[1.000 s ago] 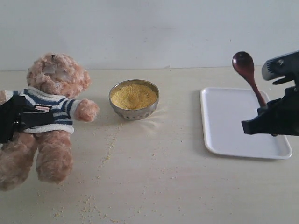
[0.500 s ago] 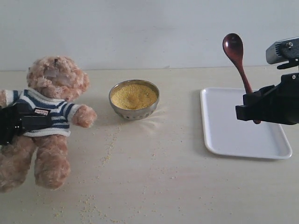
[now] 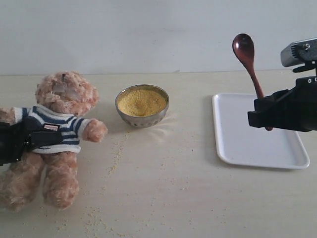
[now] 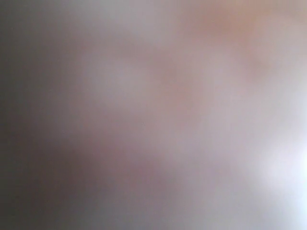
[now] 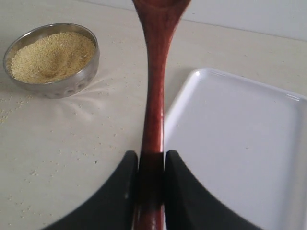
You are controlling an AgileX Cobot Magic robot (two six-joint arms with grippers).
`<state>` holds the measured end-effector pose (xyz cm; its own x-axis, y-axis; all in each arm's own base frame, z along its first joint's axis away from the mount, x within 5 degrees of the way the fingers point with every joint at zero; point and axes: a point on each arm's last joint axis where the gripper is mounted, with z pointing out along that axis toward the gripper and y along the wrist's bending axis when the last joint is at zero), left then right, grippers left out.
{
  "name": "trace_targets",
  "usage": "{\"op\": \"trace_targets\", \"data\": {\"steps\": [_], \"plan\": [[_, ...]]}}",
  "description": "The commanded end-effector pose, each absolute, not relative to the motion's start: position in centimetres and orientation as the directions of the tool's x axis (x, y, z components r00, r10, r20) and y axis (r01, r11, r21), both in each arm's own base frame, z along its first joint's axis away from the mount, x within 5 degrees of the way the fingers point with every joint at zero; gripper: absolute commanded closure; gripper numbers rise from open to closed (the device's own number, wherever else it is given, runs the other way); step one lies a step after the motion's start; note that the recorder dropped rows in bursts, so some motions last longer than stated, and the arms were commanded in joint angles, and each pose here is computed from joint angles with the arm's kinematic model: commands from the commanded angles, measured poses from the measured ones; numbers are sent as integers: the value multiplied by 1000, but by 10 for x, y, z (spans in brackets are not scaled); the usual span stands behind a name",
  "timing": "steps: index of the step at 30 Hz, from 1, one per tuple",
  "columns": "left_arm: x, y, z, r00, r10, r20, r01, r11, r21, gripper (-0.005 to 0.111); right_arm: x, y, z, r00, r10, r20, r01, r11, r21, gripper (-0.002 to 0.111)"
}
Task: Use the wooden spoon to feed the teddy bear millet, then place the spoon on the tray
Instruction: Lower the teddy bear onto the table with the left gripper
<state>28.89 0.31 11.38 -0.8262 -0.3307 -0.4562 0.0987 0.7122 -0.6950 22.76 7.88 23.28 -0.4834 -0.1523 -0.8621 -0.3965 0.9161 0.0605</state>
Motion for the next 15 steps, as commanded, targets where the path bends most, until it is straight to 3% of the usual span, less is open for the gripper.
{"op": "trace_targets", "data": {"steps": [1, 8, 15], "plan": [[291, 3, 118, -810, -321, -491, 138, 709, -692, 43, 228, 78, 236, -470, -155, -869, -403, 913, 55, 109], [291, 3, 118, -807, -310, -502, 151, 714, -683, 15, 228, 79, 236, -466, -155, -871, -410, 910, 57, 109], [291, 3, 118, -807, -310, -502, 151, 714, -683, 12, 228, 79, 236, -466, -155, -871, -410, 910, 57, 109]]}}
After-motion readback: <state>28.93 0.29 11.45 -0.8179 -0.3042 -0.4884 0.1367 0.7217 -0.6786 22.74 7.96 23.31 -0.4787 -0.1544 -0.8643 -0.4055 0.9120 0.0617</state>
